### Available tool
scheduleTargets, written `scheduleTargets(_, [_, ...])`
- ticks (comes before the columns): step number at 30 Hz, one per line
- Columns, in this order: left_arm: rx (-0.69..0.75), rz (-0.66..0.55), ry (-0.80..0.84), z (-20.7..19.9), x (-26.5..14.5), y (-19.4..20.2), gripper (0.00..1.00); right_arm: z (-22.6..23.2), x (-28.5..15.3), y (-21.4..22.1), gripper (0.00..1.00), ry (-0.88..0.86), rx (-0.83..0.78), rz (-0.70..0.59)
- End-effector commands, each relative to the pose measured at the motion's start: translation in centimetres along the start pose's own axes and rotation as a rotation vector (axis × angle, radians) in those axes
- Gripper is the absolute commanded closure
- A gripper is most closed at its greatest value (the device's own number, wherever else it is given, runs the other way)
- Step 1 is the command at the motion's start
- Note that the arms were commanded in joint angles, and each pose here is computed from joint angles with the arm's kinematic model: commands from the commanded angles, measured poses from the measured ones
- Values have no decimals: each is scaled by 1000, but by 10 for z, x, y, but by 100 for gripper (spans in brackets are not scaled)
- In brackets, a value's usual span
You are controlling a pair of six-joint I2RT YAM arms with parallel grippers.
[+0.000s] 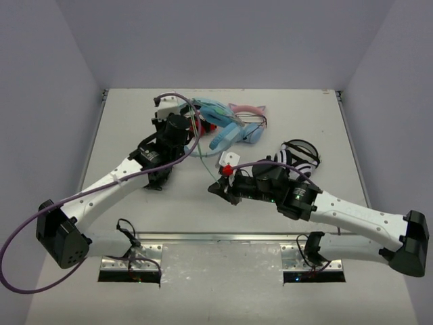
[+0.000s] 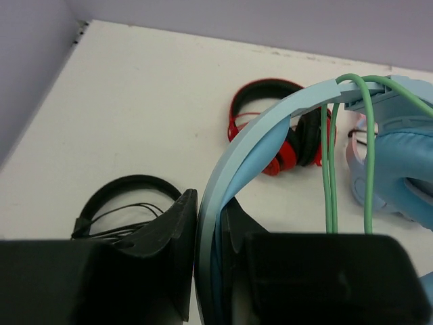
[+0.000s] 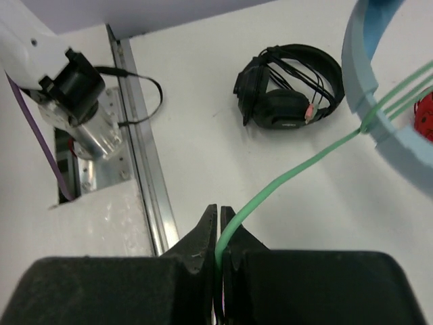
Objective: Wrap the headphones
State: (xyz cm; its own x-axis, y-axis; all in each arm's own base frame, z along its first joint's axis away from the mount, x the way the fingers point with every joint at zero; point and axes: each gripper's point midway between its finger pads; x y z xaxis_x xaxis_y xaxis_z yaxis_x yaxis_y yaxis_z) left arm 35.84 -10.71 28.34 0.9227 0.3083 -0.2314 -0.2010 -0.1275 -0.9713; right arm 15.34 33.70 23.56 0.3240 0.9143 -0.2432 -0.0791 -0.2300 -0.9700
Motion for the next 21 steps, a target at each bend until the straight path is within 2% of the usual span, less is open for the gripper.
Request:
scheduleTargets(1, [-132, -89, 180, -31, 3, -23, 100, 5, -10, -9, 99, -69, -192, 103])
scheduleTargets(3, [-124, -85, 303, -50, -4, -14, 100, 1, -10, 0, 99, -83, -224, 182])
scheduleTargets(7, [-61, -7, 442, -64, -14, 41, 100, -13, -25, 11, 98, -90, -289, 314])
scheduleTargets(11, [-69, 51, 636, -82, -38, 77, 100, -31, -30, 16, 89, -44, -287, 342])
scheduleTargets(14, [-61, 83, 725, -81, -53, 97, 100, -39, -28, 26, 89, -36, -269, 365])
scheduleTargets(18, [-15, 157, 735, -78, -67, 121, 100, -46, -21, 40, 99, -56, -243, 403])
scheduleTargets(21, [19, 237, 718, -78, -71, 139, 100, -55, -13, 48, 99, -43, -232, 426])
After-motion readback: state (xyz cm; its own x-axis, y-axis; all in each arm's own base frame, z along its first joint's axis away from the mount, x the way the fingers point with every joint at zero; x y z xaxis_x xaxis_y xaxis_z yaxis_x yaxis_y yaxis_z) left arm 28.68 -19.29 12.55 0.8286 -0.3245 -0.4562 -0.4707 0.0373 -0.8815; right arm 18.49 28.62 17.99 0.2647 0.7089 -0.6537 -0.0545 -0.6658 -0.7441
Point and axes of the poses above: each gripper's point midway between its finger pads, its own x axis out along the fingers, its own z axis along the line the jaws close on, y = z × x, and after that the axes turned 2 degrees about -x, right-handed
